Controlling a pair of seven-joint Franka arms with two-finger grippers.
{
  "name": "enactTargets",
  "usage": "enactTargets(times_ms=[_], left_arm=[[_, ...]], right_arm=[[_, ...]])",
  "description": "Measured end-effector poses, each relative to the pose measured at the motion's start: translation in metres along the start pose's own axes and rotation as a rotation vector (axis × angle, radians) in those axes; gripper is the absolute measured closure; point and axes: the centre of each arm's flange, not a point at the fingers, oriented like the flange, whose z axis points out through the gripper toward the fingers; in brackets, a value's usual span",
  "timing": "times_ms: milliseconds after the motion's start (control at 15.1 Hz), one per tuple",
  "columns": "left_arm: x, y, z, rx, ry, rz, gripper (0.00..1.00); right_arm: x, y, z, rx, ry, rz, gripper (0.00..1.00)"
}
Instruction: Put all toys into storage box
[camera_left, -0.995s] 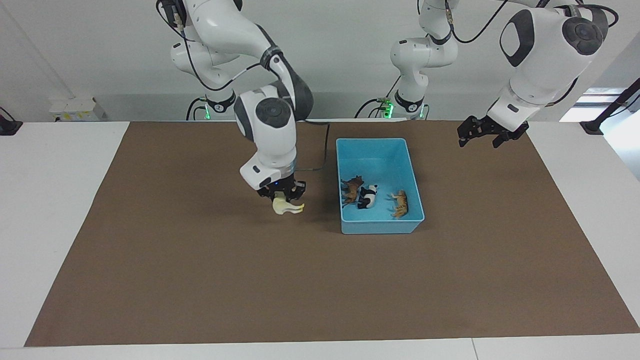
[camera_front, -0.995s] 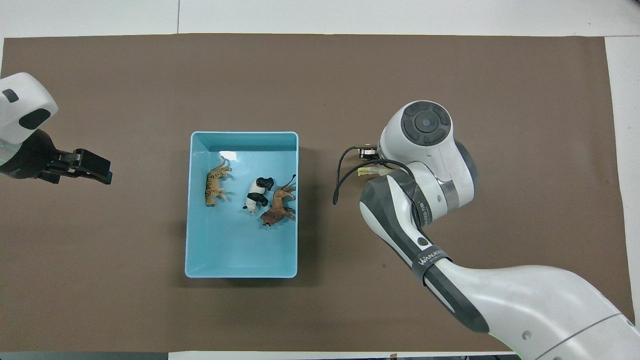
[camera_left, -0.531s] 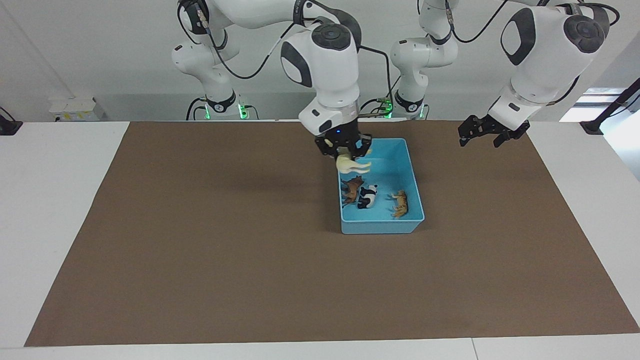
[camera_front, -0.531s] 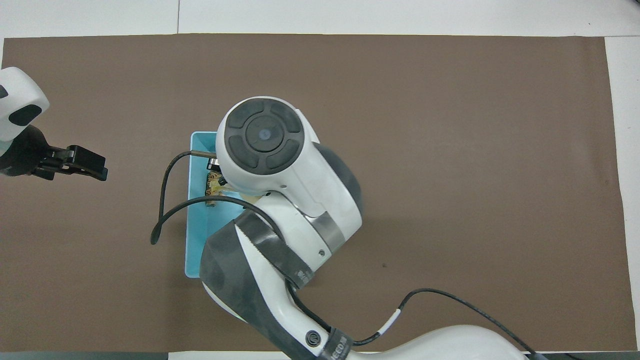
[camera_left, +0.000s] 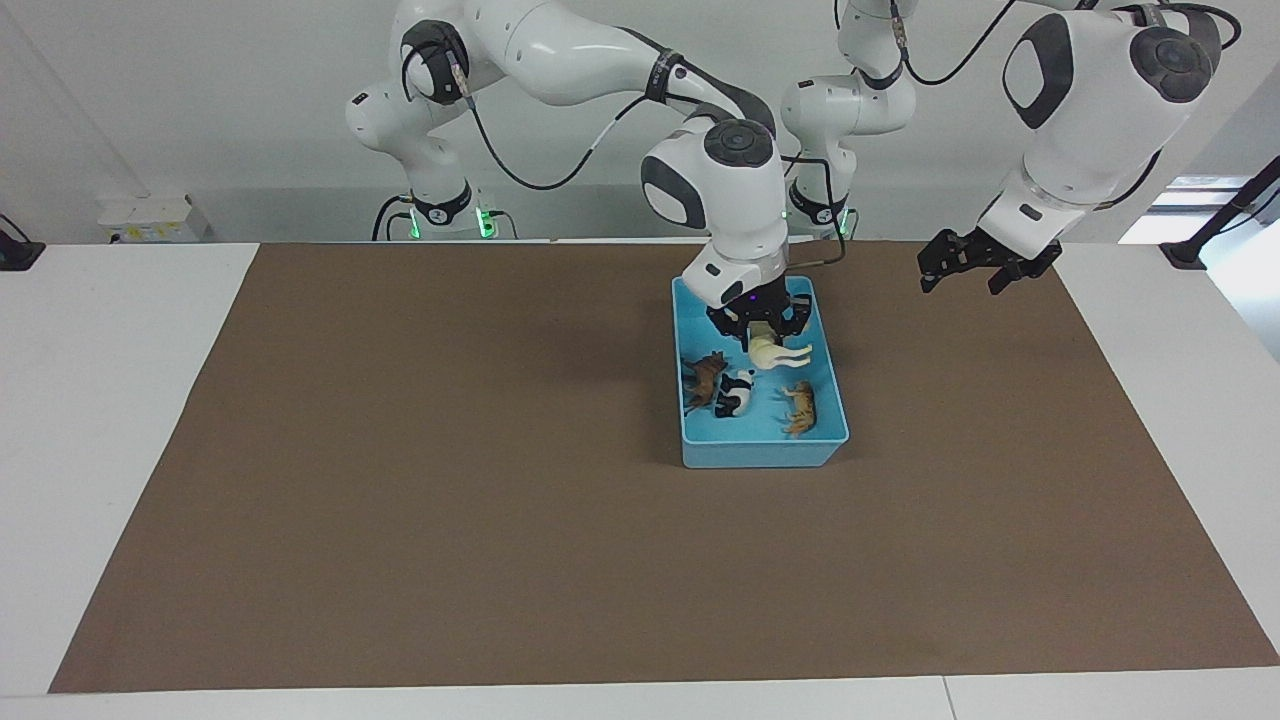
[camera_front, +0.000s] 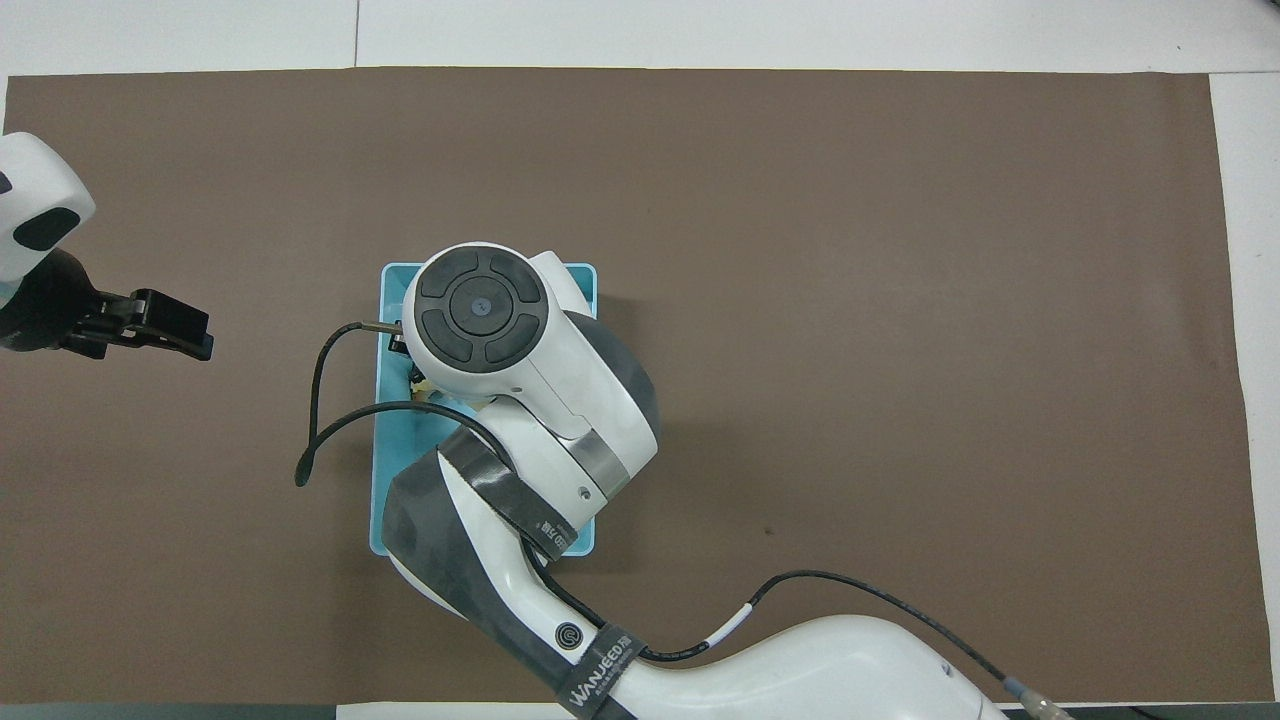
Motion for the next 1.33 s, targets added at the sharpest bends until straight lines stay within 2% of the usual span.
enactTargets(times_ms=[66, 199, 332, 464, 664, 796, 1128, 1327], left_arm=[[0.0, 0.0, 0.0, 0.0, 0.0, 0.0, 0.0], [0.0, -0.001, 0.0, 0.0, 0.001, -0.002, 0.0], [-0.001, -0.002, -0.001, 0.0, 0.002, -0.004, 0.0], [-0.001, -0.002, -0.001, 0.0, 0.002, -0.004, 0.0], [-0.001, -0.002, -0.001, 0.0, 0.002, -0.004, 0.0], [-0.001, -0.002, -0.001, 0.0, 0.002, -0.004, 0.0], [-0.001, -0.002, -0.001, 0.0, 0.002, -0.004, 0.0], [-0.001, -0.002, -0.001, 0.0, 0.002, -0.004, 0.0]], right_arm=[[-0.001, 0.001, -0.002, -0.009, -0.006, 0.02, 0.15], [0.002, 0.003, -0.018, -0.01, 0.002, 0.04, 0.0], [0.015, 0.013, -0.058, -0.01, 0.065, 0.046, 0.0], [0.045, 0.042, -0.113, -0.022, 0.133, 0.069, 0.0], [0.114, 0.115, -0.178, -0.031, 0.191, 0.029, 0.0], [0.16, 0.167, -0.193, -0.052, 0.21, 0.012, 0.0], [0.249, 0.31, -0.208, -0.142, 0.199, -0.089, 0.0], [0.273, 0.403, -0.229, -0.197, 0.113, -0.154, 0.0]])
